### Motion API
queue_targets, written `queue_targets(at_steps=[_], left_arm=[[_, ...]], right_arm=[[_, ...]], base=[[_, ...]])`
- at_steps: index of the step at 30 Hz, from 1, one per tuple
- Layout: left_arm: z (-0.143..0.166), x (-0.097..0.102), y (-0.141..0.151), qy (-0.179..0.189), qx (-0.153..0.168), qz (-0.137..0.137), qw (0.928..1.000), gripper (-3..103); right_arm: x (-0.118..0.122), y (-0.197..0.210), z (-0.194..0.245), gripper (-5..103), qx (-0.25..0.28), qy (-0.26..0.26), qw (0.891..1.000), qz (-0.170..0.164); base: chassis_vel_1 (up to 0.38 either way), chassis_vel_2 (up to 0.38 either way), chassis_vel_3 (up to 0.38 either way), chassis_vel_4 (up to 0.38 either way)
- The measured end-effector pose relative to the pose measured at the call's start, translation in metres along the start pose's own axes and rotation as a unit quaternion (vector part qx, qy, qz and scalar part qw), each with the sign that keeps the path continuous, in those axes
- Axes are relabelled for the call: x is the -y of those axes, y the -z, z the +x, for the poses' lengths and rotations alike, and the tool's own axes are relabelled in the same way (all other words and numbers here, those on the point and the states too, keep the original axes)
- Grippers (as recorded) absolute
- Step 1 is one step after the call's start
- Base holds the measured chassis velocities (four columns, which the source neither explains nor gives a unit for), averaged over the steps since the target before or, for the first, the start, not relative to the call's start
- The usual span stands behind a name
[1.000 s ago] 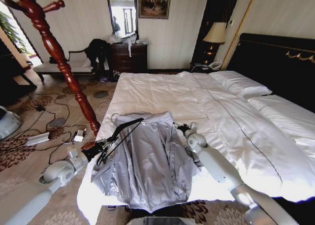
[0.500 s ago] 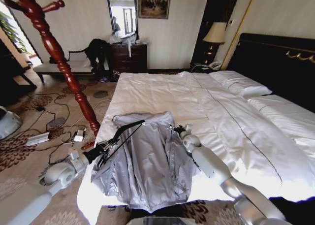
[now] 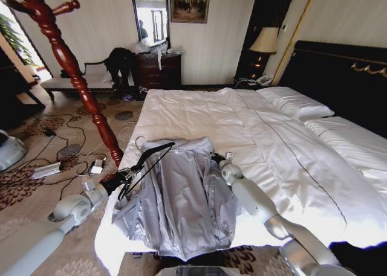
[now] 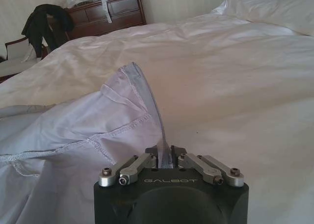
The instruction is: Pick up the clothes from the bed and hang them on the clothes hanger.
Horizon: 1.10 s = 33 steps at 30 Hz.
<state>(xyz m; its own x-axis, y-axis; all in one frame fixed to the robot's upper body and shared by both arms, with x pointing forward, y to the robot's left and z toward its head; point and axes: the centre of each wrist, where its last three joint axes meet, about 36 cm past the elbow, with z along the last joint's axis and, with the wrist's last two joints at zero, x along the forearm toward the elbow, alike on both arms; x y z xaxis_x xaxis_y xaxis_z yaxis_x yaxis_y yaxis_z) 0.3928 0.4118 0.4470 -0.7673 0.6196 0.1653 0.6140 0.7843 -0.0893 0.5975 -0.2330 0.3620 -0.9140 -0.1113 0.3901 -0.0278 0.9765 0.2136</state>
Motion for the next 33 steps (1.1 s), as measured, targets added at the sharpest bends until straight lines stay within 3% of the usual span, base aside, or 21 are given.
queue_targets(at_steps=[2, 5, 20, 23, 25, 28, 33], left_arm=[[0.000, 0.001, -0.002, -0.001, -0.002, 0.000, 1.0000, 15], [0.001, 0.004, -0.006, -0.004, -0.004, 0.004, 1.0000, 15], [-0.001, 0.021, -0.012, -0.027, -0.011, 0.009, 0.9995, 15], [-0.006, 0.040, -0.016, -0.050, -0.015, 0.023, 0.9984, 15], [-0.007, 0.043, -0.017, -0.053, -0.015, 0.025, 0.9982, 15], [-0.011, 0.050, -0.021, -0.065, -0.022, 0.029, 0.9972, 15], [-0.012, 0.048, -0.018, -0.070, -0.026, 0.030, 0.9968, 15]], right_arm=[[-0.002, 0.000, 0.001, 16, 0.001, 0.002, 1.000, 0.001], [-0.006, -0.001, 0.002, 2, -0.001, 0.004, 1.000, 0.005], [0.006, 0.016, 0.011, 0, 0.017, -0.003, 1.000, 0.020], [0.011, 0.042, 0.029, 0, 0.044, 0.004, 0.998, 0.042], [0.011, 0.046, 0.033, 0, 0.047, 0.004, 0.998, 0.048], [0.012, 0.060, 0.054, 0, 0.066, 0.012, 0.994, 0.082], [0.006, 0.076, 0.074, 0, 0.085, 0.032, 0.991, 0.098]], base=[[0.000, 0.000, 0.000, 0.000], [0.000, 0.000, 0.000, 0.000], [0.000, 0.000, 0.000, 0.000], [0.000, 0.000, 0.000, 0.000], [0.000, 0.000, 0.000, 0.000], [0.000, 0.000, 0.000, 0.000], [0.000, 0.000, 0.000, 0.000]])
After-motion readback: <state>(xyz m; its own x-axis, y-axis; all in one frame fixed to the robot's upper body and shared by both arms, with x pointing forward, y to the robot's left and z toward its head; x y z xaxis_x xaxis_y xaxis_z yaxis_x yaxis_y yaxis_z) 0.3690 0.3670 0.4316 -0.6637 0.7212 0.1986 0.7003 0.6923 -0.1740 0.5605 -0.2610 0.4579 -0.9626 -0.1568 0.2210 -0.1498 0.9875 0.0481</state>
